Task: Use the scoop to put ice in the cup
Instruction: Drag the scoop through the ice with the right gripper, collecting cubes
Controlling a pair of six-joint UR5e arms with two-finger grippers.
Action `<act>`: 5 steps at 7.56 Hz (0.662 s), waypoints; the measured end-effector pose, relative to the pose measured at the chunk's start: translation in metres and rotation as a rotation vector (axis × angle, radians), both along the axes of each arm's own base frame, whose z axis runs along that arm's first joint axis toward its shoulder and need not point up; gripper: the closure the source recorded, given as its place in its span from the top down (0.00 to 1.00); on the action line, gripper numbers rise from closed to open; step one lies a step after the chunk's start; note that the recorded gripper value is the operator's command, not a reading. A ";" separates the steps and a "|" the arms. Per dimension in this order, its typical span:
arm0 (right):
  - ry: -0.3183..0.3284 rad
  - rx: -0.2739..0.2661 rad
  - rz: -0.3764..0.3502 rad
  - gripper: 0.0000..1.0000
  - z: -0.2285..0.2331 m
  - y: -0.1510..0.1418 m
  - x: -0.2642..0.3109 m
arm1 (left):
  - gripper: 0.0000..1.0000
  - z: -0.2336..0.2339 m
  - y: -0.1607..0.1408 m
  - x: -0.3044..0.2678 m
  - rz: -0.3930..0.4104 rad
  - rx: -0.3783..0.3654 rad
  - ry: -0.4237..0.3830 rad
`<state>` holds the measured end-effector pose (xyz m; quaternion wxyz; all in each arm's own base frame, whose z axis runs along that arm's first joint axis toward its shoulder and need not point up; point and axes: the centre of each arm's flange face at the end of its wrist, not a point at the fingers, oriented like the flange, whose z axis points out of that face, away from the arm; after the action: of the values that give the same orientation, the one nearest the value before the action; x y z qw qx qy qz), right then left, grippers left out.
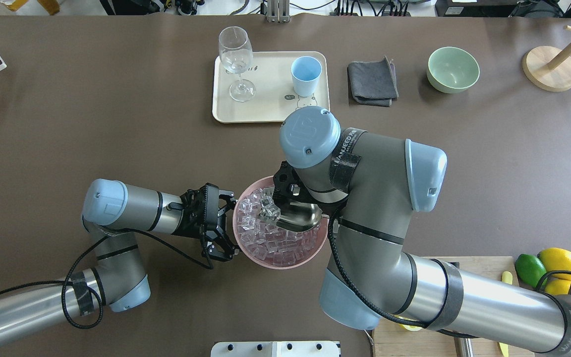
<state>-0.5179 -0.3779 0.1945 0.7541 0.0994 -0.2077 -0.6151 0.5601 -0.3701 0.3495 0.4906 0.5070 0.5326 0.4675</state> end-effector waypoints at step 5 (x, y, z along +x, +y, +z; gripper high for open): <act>-0.110 0.030 0.049 0.00 -0.002 0.007 0.014 | 0.98 0.001 0.001 0.002 0.001 -0.001 -0.007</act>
<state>-0.5042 -0.3710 0.1927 0.7548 0.1497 -0.2371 -0.5930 0.5619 -0.3695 0.3505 0.4925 0.5050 0.5314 0.4691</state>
